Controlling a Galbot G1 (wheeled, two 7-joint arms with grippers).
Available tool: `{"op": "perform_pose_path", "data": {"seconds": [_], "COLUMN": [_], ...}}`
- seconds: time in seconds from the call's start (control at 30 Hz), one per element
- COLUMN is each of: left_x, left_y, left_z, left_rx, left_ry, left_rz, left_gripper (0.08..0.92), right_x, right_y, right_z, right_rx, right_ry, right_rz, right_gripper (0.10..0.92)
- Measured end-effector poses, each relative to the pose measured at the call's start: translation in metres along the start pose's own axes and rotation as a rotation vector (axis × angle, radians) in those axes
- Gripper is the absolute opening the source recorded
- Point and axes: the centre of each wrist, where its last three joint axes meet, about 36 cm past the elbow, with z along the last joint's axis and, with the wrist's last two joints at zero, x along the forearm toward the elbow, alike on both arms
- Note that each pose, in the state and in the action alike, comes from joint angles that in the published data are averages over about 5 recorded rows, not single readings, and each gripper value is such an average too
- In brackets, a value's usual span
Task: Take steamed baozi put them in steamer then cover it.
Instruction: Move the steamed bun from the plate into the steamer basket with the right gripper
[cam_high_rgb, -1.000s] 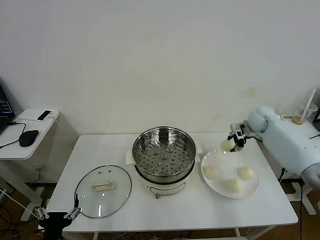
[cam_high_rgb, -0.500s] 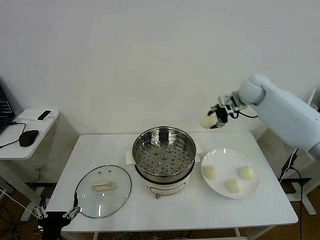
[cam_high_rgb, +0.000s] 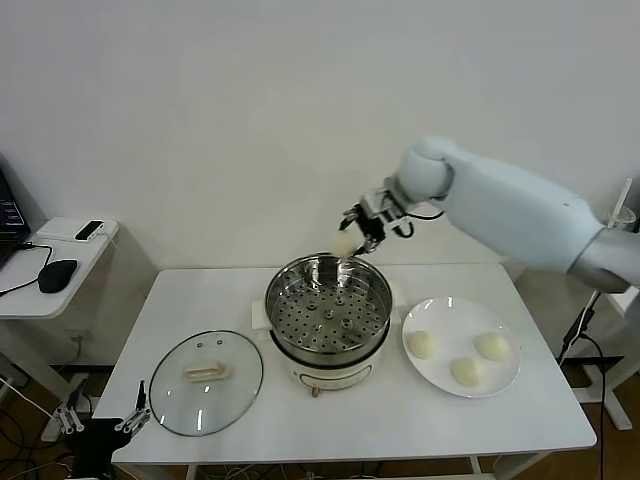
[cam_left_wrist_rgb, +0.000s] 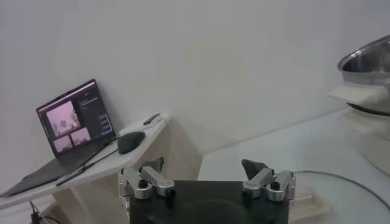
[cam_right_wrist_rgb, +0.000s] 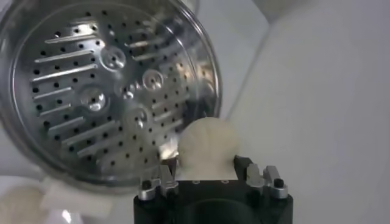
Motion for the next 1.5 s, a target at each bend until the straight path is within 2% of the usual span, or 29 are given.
{"op": "perform_pose_path", "data": {"seconds": [0.37, 0.93, 1.03, 1.23, 1.5], "left_x": [0.002, 0.0, 0.0, 0.0, 0.0], "left_y": [0.002, 0.001, 0.002, 0.001, 0.002], "left_z": [0.001, 0.002, 0.002, 0.001, -0.003], "left_rx": [0.003, 0.002, 0.001, 0.003, 0.002], "left_ry": [0.008, 0.007, 0.006, 0.003, 0.0], "left_rz": [-0.015, -0.017, -0.018, -0.02, -0.014], "left_gripper": [0.823, 0.823, 0.823, 0.823, 0.823], "right_x": [-0.054, -0.096, -0.097, -0.088, -0.039], "right_y": [-0.005, -0.001, -0.002, -0.005, -0.014], "right_z": [-0.023, -0.026, -0.025, -0.022, -0.019], "right_rx": [0.269, 0.41, 0.414, 0.388, 0.246], "right_ry": [0.041, 0.051, 0.054, 0.053, 0.071], "right_rz": [-0.086, -0.13, -0.13, -0.129, -0.12], "right_gripper": [0.594, 0.601, 0.649, 0.798, 0.823]}}
